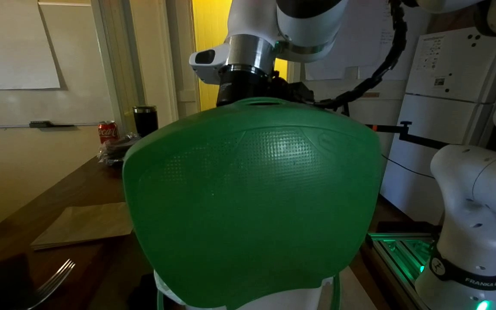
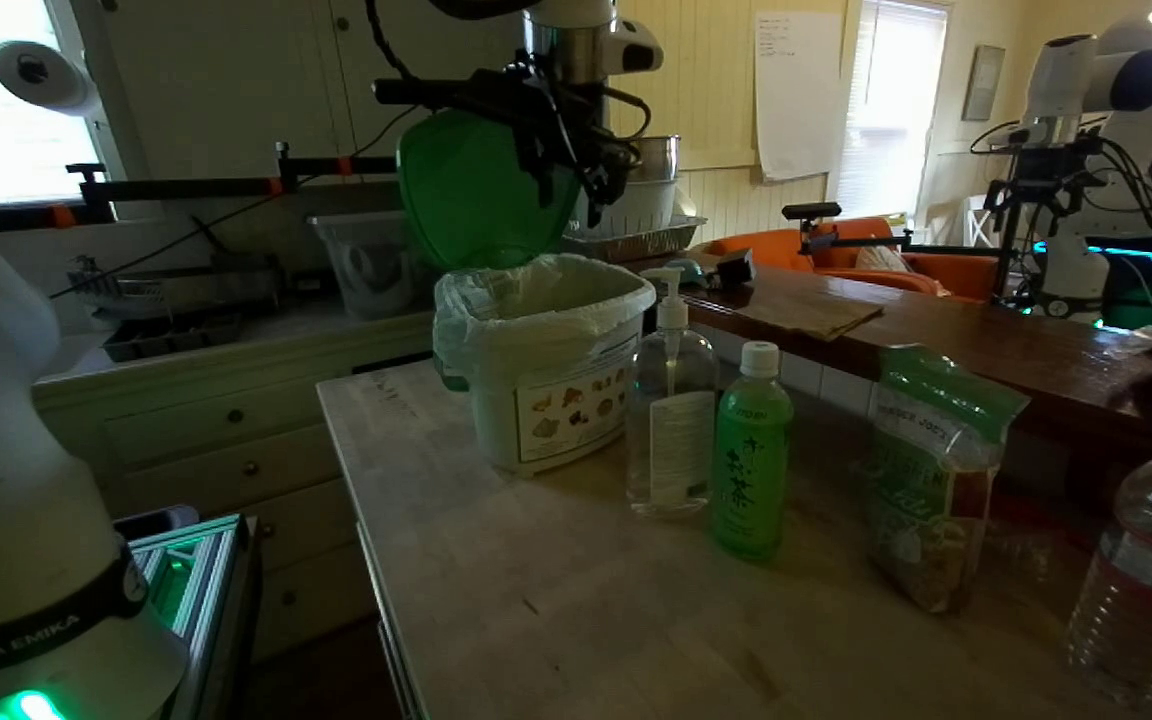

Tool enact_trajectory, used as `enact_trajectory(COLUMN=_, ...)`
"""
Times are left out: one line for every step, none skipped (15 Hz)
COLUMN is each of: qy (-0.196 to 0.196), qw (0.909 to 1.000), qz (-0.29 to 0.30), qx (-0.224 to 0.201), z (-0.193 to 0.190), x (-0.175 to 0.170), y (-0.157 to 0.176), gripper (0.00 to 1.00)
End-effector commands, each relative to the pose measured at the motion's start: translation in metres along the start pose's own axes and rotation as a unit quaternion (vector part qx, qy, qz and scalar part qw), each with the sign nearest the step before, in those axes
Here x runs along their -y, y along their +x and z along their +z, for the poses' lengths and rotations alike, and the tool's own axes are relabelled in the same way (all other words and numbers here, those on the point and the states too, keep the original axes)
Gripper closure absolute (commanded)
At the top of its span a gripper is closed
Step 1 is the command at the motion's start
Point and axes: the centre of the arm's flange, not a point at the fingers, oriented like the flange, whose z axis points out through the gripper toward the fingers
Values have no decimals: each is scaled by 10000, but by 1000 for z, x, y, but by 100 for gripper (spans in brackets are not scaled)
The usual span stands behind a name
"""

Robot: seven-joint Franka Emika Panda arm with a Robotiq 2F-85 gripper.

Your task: Put the packet in the bin

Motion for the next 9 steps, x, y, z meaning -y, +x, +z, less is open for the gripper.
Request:
enact_trajectory(qy=-66, qw=9998, qz=-13, qx=167, z=0, x=-3, y=2, gripper=0)
enact_trajectory(qy=-108, qw=9997, qz=39, qx=194, z=-1, x=-3, y=1, gripper=0)
enact_trajectory(qy=-149, qw=9996, qz=66, qx=218, z=-2, x=-4, y=0, gripper=0)
enact_trajectory(qy=-169, qw=9995, qz=88, qx=251, z=-3, x=-4, y=0, gripper=0)
enact_trajectory(qy=-219, qw=9992, qz=152, qx=290, z=-3, x=-5, y=-1, gripper=0)
enact_trajectory(qy=-272, qw=9989, qz=194, qx=318, z=-4, x=-6, y=-2, gripper=0)
enact_trajectory(qy=-376, qw=9982, qz=344, qx=318, z=-4, x=-8, y=-3, gripper=0)
enact_trajectory(qy=-261, qw=9994, qz=163, qx=174, z=-4, x=-7, y=-4, gripper=0)
enact_trajectory(qy=-300, qw=9991, qz=226, qx=197, z=-5, x=-8, y=-4, gripper=0)
